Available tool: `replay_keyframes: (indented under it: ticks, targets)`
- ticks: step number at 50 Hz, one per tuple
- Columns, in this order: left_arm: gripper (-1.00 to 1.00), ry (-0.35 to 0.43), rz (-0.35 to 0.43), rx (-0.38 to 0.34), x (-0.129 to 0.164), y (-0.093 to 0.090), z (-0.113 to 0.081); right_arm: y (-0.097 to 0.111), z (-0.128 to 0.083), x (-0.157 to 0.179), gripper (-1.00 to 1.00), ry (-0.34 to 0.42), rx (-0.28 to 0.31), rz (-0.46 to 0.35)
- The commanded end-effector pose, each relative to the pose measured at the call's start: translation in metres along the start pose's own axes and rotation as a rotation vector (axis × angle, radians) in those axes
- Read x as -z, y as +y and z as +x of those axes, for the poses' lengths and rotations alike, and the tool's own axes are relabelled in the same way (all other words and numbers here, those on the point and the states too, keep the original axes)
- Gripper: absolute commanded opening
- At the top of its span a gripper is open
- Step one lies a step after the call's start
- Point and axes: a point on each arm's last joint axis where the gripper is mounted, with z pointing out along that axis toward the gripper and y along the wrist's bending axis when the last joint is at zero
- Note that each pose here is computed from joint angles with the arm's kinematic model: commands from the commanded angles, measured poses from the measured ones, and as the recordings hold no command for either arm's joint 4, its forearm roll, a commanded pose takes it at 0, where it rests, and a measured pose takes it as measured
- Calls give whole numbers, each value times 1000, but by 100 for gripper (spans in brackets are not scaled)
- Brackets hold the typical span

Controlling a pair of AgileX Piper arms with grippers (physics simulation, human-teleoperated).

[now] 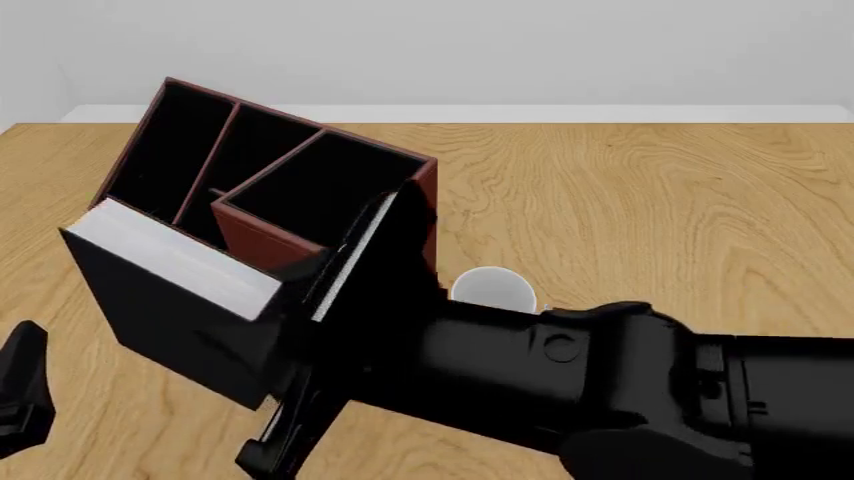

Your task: Pick up the book and place it in the front compartment of the caddy.

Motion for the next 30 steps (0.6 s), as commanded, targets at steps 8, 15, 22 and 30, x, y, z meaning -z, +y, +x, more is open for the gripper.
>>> replay_keyframes:
  ticks: [8, 15, 22, 30]
  targets:
    - [100, 0, -4, 1, 0, 0, 0, -13, -54, 31, -100, -95, 21, 40]
    - [100, 1, 3, -1, 0, 0, 0, -18, -77, 40, -100, -127, 32, 54]
    - [100, 3, 1, 2, 0, 0, 0, -15, -104, 57, -100, -181, 21, 42]
    - [100, 4, 6, 5, 0, 0, 0, -21, -136, 67, -100, -223, 14, 57]
